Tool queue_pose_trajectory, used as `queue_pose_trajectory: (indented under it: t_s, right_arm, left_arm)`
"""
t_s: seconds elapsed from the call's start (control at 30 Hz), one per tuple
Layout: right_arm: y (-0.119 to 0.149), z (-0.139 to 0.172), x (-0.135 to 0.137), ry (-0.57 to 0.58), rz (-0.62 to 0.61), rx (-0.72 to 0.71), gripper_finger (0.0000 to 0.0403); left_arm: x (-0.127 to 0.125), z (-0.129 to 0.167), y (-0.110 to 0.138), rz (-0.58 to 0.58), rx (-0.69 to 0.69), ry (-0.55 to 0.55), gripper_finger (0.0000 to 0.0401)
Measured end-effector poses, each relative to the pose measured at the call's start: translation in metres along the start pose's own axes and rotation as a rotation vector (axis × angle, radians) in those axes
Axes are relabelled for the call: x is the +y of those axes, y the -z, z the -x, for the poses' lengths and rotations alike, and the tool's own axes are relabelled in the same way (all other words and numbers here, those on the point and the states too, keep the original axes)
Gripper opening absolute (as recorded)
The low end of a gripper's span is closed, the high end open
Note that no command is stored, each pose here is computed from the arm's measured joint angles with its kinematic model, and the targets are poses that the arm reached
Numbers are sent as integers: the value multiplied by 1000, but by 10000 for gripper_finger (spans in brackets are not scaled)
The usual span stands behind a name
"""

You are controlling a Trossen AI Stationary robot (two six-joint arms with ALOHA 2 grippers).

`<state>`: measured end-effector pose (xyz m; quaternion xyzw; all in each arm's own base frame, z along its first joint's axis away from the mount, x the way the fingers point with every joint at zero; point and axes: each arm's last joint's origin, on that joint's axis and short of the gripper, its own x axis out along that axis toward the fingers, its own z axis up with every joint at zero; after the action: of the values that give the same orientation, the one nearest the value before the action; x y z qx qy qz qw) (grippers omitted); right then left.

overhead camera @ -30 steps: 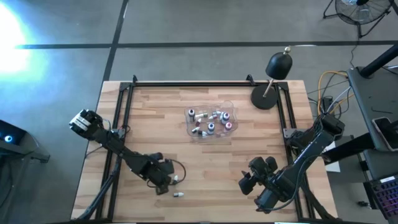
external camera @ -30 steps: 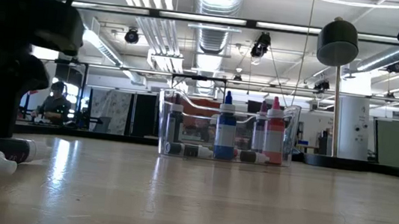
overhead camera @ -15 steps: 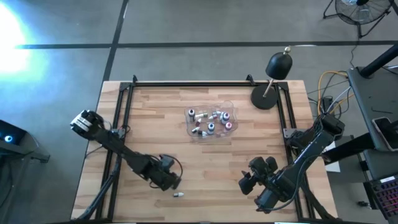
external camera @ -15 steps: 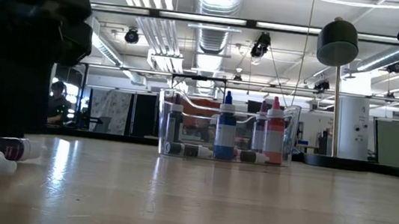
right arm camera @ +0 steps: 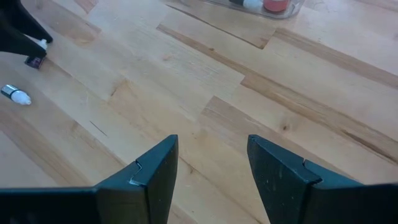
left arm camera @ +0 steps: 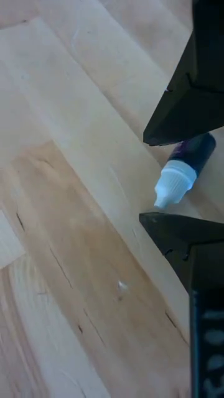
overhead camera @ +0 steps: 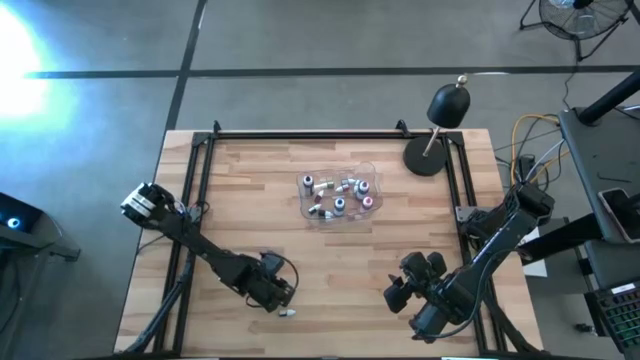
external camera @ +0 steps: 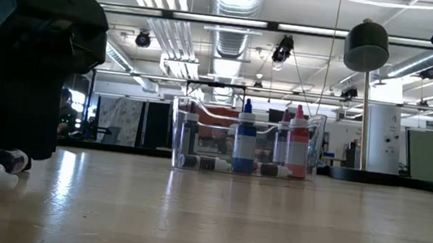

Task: Pick & Place food coloring
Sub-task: Put the small violet food coloring bottle into the transparent bin

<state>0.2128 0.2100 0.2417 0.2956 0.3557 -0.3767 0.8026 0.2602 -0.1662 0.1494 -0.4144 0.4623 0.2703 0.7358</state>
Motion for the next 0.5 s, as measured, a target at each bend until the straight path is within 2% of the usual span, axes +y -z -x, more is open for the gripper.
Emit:
queue_pose_trajectory:
  t_s: [0.17,0.37,0.43,0.5]
  right_arm:
    - [1,-2,-2,7,6,-2,187]
    - [2,-4,-4,17,12,-5,187]
    - [2,-5,-4,18,12,-5,187]
    - [3,-5,-4,19,16,-4,187]
  left_arm:
    - [-1,2,-3,-55,-14,-1,172]
    - [-3,11,-17,-221,-61,22,172]
    - [-5,16,-20,-385,-68,45,172]
    - [-6,24,-22,-658,-72,71,172]
